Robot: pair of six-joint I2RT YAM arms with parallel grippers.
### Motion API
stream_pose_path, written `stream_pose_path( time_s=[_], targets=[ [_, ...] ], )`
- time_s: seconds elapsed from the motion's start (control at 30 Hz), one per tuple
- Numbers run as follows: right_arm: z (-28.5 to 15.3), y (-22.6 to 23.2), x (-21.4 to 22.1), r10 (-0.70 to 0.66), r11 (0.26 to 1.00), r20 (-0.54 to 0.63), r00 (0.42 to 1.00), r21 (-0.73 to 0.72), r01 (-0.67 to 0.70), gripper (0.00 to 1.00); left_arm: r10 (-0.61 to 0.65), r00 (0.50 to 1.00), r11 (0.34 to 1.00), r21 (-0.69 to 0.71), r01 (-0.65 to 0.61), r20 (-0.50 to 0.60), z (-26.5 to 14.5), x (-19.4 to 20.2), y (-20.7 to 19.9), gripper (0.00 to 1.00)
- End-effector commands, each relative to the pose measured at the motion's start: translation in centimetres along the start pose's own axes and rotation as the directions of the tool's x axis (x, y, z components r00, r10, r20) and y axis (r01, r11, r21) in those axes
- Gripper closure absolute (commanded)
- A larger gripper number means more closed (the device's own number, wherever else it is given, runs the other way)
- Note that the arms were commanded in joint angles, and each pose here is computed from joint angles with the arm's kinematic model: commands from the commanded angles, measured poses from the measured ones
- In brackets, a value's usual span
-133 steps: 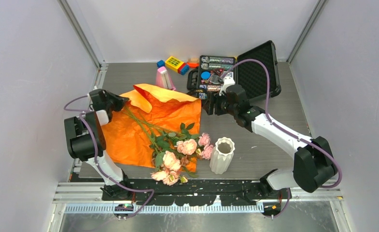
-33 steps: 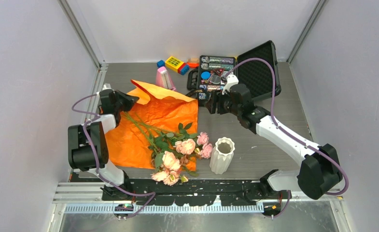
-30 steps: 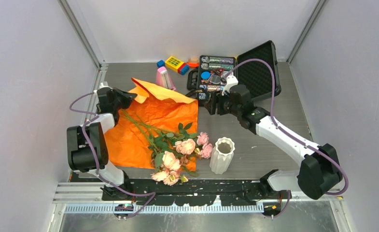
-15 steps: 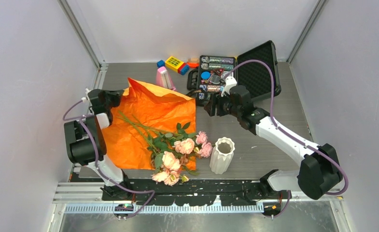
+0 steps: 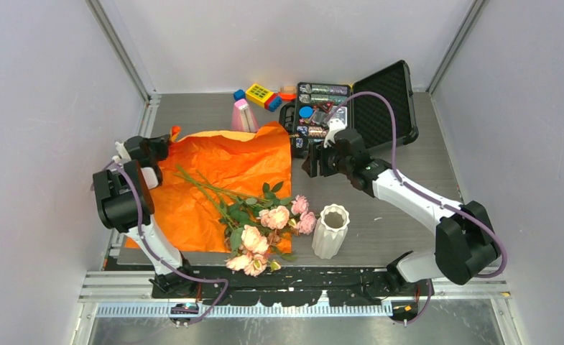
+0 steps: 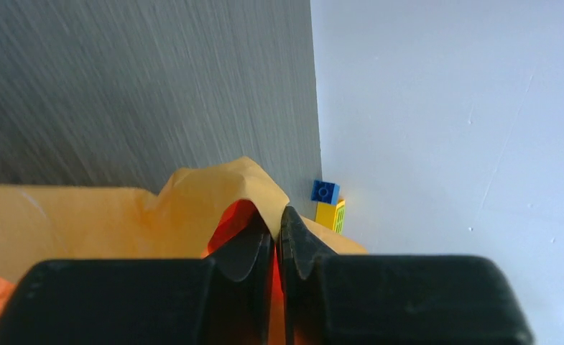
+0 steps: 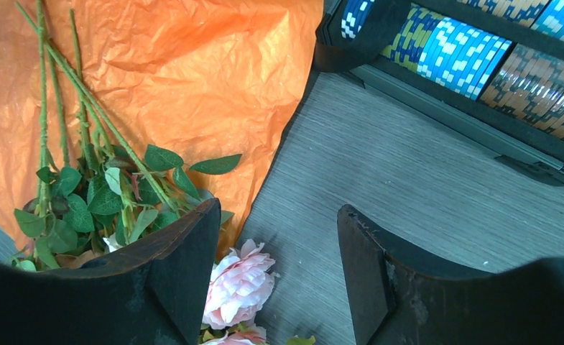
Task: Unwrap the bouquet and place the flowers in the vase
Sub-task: Unfold the wrapping paper at the center of the board.
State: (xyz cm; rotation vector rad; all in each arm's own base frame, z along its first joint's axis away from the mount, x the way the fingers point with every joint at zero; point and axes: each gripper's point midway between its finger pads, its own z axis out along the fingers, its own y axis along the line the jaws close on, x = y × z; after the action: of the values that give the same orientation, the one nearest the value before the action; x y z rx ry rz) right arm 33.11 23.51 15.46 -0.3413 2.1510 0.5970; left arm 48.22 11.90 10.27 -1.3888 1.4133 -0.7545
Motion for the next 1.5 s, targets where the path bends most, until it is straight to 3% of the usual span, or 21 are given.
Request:
stream_pose_path(
  time_s=[0.0,0.13,0.4,0.6,0.83,1.23,1.47],
  targets=[
    [0.6,0.7,-1.6,-0.017,1.0,0.031,0.999,-0.014,0.018,0.34,-0.002,0.998,0.997,0.078,-0.003,0.061,1.7,-2.1,-2.6,0.88],
    [1.2,0.7,-1.4,-0.015,1.0,0.012,1.0,-0.011,0.015,0.35,-0.007,0.998,0.996,0.084,0.002,0.057,3.0,-2.2,-2.7,0.81],
    [2.4,1.2,-2.0,-0.022,0.999,0.004,1.0,-0.029,0.022,0.35,0.006,0.998,0.995,0.102,-0.012,0.063,4.6,-2.6,-3.4,0.57],
    [2.8,2.8,-2.7,-0.052,0.993,0.009,0.999,-0.109,0.053,0.34,0.043,0.998,0.991,0.128,-0.049,0.051,5.6,-2.5,-4.2,0.49],
    [2.5,5.8,-3.4,-0.141,0.973,0.037,0.989,-0.18,0.145,0.3,0.094,0.995,0.987,0.132,-0.096,0.021,6.5,-2.0,-4.2,0.45],
    [8.0,8.2,-5.7,-0.234,0.946,0.054,0.971,-0.219,0.24,0.3,0.223,0.973,0.969,0.125,-0.214,-0.062,6.8,-0.1,-4.7,0.44],
    [9.8,9.3,-5.9,-0.242,0.938,0.051,0.969,-0.242,0.247,0.3,0.237,0.969,0.969,0.087,-0.231,-0.075,7.1,-0.3,-4.4,0.44]
  ],
)
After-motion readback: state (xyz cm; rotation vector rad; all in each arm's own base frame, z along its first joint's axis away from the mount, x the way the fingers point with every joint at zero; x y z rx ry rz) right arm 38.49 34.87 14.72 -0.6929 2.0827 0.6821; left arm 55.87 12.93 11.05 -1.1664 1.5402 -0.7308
